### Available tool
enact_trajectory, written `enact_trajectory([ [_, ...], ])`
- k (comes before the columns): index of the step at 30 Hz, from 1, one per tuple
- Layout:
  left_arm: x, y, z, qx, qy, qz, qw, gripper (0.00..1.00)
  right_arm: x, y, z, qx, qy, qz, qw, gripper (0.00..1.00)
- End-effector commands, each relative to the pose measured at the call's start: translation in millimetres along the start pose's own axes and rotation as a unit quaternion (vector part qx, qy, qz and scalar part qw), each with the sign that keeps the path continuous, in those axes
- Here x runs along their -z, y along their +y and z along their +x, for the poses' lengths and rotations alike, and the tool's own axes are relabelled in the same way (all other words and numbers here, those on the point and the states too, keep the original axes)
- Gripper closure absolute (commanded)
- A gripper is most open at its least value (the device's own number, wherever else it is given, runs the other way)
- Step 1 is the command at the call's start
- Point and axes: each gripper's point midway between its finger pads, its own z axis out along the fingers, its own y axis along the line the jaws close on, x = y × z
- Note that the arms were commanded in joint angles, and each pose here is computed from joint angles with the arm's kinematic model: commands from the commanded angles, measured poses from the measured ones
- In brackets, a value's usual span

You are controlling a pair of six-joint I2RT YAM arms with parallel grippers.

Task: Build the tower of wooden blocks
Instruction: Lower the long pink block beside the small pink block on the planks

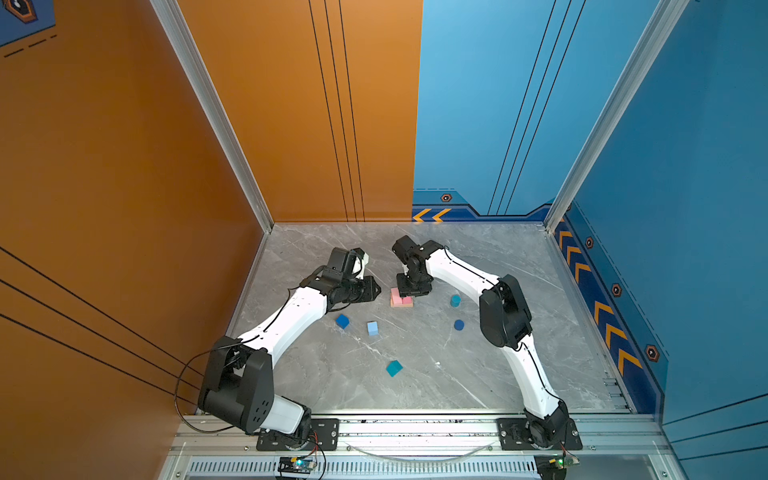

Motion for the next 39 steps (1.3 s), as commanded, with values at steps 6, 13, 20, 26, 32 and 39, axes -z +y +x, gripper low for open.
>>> enact_trajectory([
  [6, 1, 0, 0, -0.004, 0.009, 0.004, 1.0, 0.7, 2, -3, 2, -0.01, 0.005, 0.008, 1.0, 0.46],
  [13, 1, 0, 0, -0.004, 0.009, 0.005, 1.0, 0.7, -3, -9, 3, -0.016, 0.01, 0.015, 1.0, 0.44],
  [20, 2, -1, -1, -0.004, 0.008, 0.006, 1.0, 0.71, -2, -18, 4, -0.023, 0.011, 0.024, 0.999, 0.43],
  [26, 3, -1, -1, -0.004, 0.008, 0.006, 1.0, 0.71, -6, -19, 5, -0.024, 0.014, 0.025, 0.999, 0.44],
  [32, 3, -1, 0, -0.004, 0.009, 0.006, 1.0, 0.71, -12, -19, 7, -0.025, 0.021, 0.025, 0.999, 0.45],
  [39, 3, -1, 1, -0.005, 0.011, 0.005, 1.0, 0.71, -22, -21, 11, -0.027, 0.031, 0.025, 0.999, 0.45],
])
